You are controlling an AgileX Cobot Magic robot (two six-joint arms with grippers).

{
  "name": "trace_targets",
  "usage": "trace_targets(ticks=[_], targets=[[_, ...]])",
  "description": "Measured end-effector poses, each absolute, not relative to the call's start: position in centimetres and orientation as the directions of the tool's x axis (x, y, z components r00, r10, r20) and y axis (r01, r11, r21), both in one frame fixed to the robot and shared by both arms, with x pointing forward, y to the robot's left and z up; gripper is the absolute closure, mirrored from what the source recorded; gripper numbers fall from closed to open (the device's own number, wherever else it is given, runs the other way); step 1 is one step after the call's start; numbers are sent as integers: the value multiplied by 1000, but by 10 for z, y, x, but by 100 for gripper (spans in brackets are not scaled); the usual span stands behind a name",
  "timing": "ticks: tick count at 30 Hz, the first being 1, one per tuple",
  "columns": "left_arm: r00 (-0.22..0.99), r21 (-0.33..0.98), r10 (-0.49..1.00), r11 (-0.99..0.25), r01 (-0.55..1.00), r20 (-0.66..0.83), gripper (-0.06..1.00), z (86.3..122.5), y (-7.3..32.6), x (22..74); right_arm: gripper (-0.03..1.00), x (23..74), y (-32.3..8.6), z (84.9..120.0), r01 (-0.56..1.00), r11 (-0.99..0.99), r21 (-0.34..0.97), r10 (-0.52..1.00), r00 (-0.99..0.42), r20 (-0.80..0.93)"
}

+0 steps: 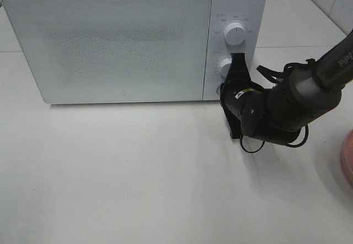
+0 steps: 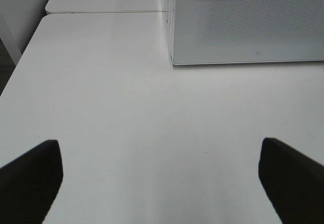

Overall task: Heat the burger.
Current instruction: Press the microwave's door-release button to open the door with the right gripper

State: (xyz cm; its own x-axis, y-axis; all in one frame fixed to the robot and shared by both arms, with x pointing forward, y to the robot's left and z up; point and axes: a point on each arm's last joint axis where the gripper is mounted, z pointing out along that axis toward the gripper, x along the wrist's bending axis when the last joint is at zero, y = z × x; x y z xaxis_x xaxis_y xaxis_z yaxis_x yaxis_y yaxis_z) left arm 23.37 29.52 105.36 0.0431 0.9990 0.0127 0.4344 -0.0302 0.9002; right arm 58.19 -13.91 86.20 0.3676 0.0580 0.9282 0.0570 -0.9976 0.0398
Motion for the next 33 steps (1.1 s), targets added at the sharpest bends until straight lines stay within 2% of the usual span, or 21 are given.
trace_targets(ticks=[11, 18, 33], targets=[[43, 900, 999, -30, 434, 13, -3, 1054, 295, 234, 96, 582, -138, 861, 49, -998, 49, 62, 338, 939], [43, 900, 999, -30, 434, 13, -3, 1054, 295, 234, 96, 583, -136, 858, 5, -1000, -30, -27, 306, 952], [43, 900, 999, -30, 434, 13, -3, 1054, 295, 234, 96, 594, -135, 849, -6, -999, -49, -48, 315, 948]])
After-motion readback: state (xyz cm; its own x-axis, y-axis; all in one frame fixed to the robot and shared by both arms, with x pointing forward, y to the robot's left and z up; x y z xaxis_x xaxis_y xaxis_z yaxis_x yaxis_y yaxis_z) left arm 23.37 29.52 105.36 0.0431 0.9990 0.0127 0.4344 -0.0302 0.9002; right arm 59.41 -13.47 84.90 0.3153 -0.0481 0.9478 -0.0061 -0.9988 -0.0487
